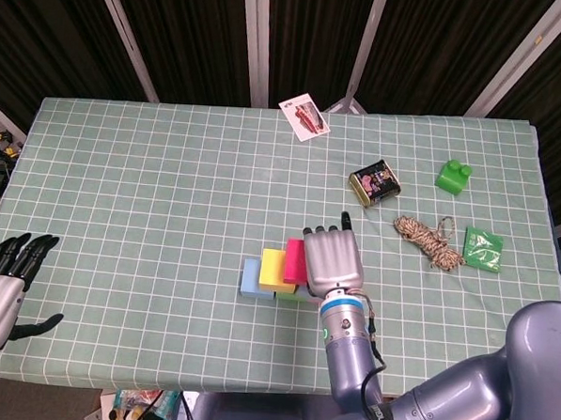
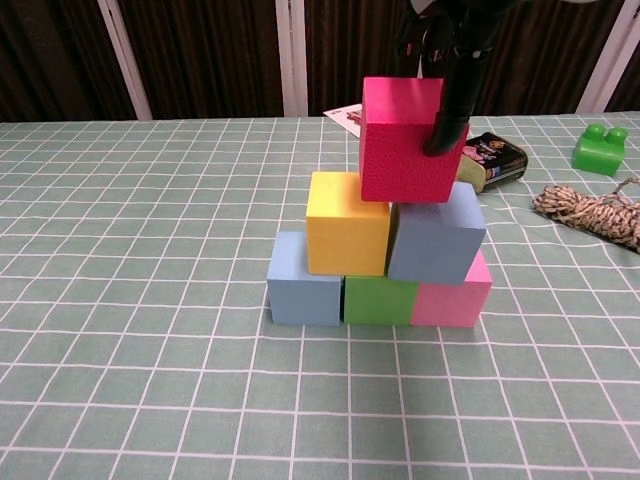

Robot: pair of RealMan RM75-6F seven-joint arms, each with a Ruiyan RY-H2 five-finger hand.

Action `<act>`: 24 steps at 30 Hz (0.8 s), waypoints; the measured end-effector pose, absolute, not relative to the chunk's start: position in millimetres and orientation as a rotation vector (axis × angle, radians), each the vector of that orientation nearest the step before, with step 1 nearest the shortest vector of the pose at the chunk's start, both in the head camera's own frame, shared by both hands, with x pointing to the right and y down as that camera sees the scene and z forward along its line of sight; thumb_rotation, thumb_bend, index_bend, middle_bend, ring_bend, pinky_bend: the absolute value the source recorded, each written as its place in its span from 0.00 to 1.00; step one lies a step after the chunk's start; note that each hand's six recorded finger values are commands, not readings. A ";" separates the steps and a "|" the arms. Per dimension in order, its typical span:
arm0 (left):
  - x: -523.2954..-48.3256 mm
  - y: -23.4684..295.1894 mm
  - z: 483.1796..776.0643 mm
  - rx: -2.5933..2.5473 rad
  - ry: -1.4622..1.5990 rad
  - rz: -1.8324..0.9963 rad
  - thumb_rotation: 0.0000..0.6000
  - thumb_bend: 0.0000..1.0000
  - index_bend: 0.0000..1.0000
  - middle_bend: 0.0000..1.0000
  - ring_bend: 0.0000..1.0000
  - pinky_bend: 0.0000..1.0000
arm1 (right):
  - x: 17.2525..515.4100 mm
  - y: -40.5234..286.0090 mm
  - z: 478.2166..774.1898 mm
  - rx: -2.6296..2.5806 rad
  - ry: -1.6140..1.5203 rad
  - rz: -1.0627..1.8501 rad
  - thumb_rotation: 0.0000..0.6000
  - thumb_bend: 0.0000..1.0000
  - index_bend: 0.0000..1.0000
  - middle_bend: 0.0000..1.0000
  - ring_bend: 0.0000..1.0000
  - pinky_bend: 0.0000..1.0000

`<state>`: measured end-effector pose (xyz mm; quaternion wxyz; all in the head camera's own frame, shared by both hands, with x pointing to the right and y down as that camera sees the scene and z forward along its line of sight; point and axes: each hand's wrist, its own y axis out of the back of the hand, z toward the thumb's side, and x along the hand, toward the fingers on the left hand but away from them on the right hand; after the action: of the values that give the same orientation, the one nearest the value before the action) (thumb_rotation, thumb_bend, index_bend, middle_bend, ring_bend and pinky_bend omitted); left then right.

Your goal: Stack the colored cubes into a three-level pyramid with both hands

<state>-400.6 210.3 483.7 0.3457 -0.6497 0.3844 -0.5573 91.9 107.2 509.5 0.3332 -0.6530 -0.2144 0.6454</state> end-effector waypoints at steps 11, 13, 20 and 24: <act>-401.5 210.1 483.3 -1.689 1.000 -1.447 1.00 0.06 0.00 0.06 0.00 0.00 | 88.6 110.7 511.6 -1.704 -0.542 1.696 1.00 0.33 0.45 0.58 0.35 0.09; -401.8 210.0 483.2 -1.689 1.001 -1.447 1.00 0.06 0.00 0.06 0.00 0.00 | 88.7 111.2 512.5 -1.702 -0.538 1.700 1.00 0.33 0.45 0.58 0.35 0.09; -402.3 209.9 483.2 -1.689 1.001 -1.447 1.00 0.07 0.00 0.06 0.00 0.00 | 88.4 111.3 515.0 -1.692 -0.531 1.707 1.00 0.33 0.45 0.58 0.35 0.09; -402.9 209.9 483.7 -1.690 1.001 -1.450 1.00 0.06 0.00 0.06 0.00 0.00 | 88.2 110.2 514.2 -1.680 -0.531 1.704 1.00 0.33 0.45 0.58 0.35 0.10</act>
<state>-402.9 209.9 483.7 0.3430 -0.6503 0.3853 -0.5577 88.2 110.2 514.2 0.3386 -0.6449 -0.2040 0.6541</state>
